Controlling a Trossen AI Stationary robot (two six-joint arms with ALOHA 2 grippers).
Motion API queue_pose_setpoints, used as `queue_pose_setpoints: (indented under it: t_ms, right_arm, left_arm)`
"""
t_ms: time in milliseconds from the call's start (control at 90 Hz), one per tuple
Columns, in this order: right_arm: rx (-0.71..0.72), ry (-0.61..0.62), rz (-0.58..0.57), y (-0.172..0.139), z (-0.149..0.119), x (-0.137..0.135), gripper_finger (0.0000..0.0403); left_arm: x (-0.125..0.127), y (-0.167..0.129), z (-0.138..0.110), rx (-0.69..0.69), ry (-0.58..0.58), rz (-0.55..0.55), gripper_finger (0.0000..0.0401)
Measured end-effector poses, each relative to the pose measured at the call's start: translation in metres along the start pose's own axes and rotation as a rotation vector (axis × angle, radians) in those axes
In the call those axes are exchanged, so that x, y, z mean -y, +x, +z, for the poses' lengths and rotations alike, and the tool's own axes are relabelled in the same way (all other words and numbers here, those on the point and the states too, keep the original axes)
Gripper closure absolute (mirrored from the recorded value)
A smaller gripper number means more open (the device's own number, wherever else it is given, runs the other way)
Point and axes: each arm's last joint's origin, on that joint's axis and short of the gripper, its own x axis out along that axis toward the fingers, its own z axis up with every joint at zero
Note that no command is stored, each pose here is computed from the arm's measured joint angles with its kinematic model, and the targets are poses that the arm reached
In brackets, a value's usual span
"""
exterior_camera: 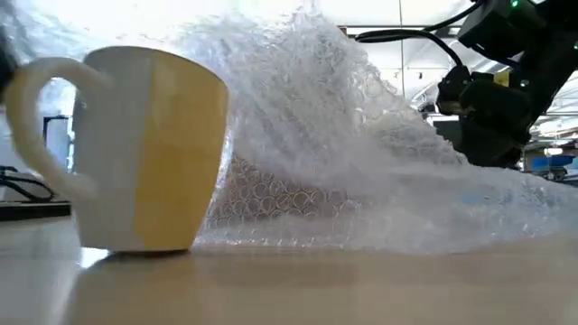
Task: Wrap mug
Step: Wrap the yellow mug with bubble wrap
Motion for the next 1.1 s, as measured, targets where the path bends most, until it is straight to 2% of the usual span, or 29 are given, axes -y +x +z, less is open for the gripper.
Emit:
queue_pose_setpoints:
  t_ms: [267,367,544,711,800,922,1100]
  right_arm:
    - [0.000,-0.002,0.000,0.000,0.000,0.000,0.0217]
    - [0.001,-0.002,0.001,0.000,0.000,0.000,0.0217]
    - [0.001,0.000,0.001,0.000,0.000,0.000,0.0217]
    - [0.002,0.001,0.001,0.000,0.000,0.000,0.0217]
    - [0.006,-0.001,-0.004,0.000,0.000,0.000,0.0217]
    - [0.015,-0.002,-0.013,0.000,0.001,0.000,0.0217]
    - [0.031,0.001,-0.018,0.000,0.001,0.000,0.0217]
  left_arm:
    - [-0.007,0.001,-0.002,-0.062,-0.012,0.048,0.0336]
    - [-0.012,0.000,-0.005,-0.114,-0.062,0.096,0.0326]
    - [-0.015,0.000,-0.006,-0.126,-0.106,0.121,0.0273]
    - [-0.005,0.001,-0.004,-0.109,-0.071,0.019,0.0205]
    - [-0.003,0.001,-0.003,-0.099,-0.078,0.002,0.0179]
    - [-0.006,0.004,0.002,-0.038,-0.125,0.032,0.0167]
    - [-0.008,0.019,0.007,0.033,-0.165,0.061,0.0176]
